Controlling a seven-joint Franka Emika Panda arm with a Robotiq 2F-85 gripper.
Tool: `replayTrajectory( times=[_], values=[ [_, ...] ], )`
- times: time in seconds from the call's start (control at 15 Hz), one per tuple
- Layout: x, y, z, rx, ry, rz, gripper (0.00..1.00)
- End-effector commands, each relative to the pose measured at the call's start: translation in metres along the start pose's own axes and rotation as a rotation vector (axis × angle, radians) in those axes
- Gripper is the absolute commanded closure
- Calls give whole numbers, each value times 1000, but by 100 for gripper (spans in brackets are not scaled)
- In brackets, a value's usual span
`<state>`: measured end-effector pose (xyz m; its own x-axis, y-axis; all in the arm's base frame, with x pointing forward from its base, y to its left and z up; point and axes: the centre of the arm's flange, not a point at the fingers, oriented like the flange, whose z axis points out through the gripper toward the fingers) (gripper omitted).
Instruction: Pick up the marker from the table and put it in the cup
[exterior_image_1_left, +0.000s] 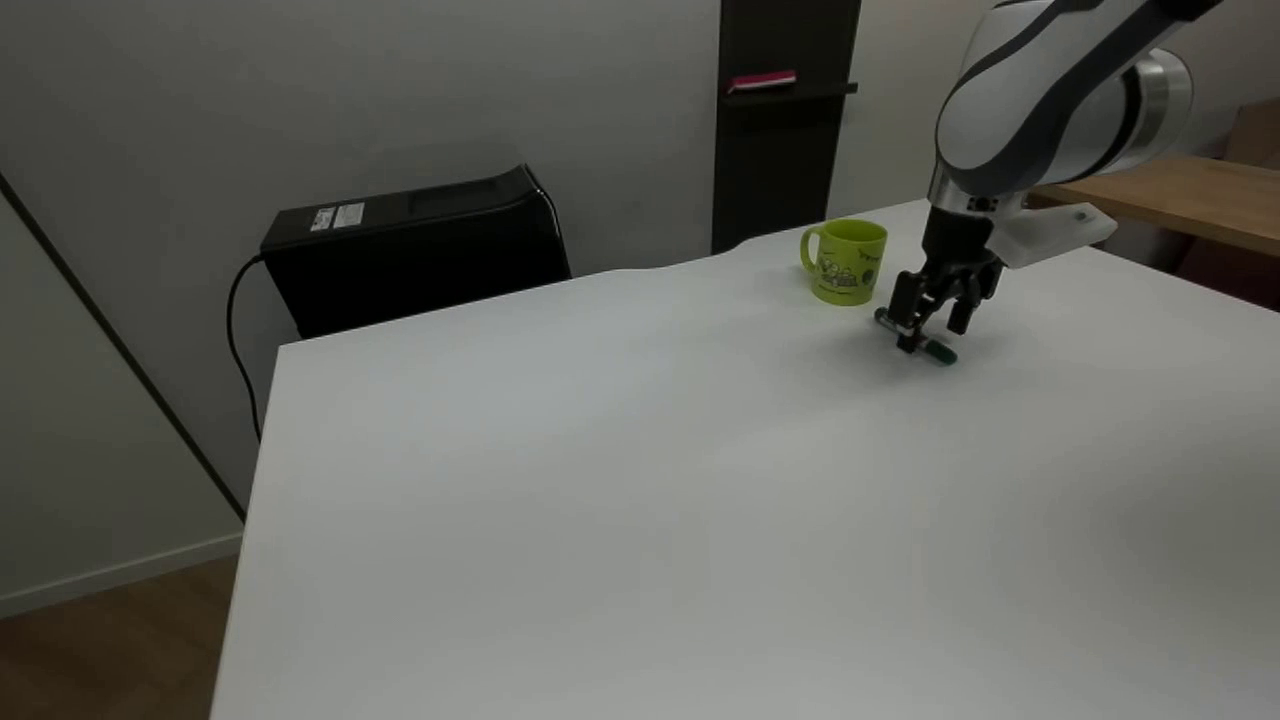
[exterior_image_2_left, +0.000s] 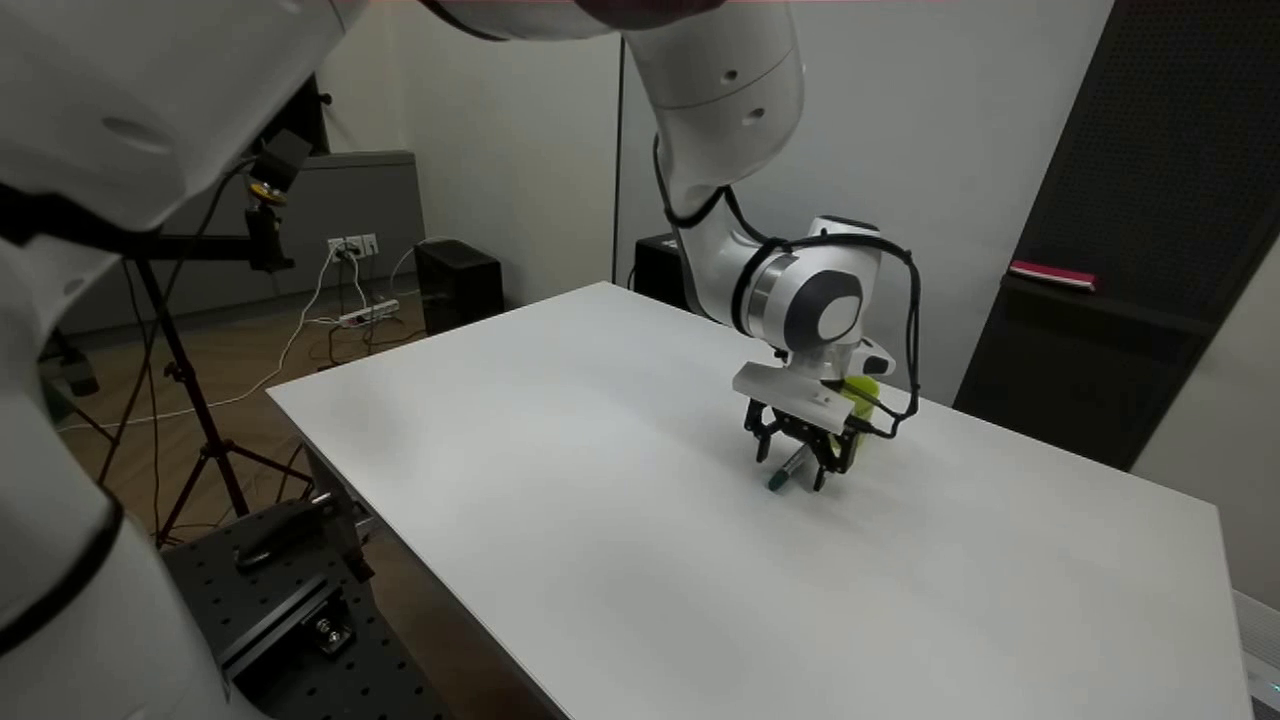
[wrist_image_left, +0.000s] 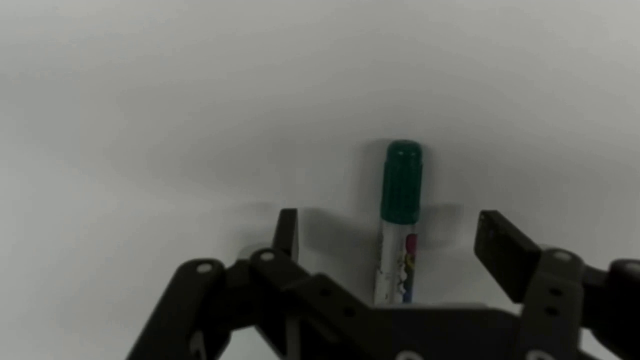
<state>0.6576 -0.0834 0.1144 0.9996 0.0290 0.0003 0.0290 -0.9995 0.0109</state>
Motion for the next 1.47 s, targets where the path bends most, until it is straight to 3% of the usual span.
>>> replayTrajectory(
  times=[0.0, 0.53, 1.4],
  values=[
    [12, -1, 6, -34, -7, 45, 42],
    [22, 2, 10, -81, -61, 98, 100],
    [34, 43, -40, -53, -240, 216, 97]
  ],
)
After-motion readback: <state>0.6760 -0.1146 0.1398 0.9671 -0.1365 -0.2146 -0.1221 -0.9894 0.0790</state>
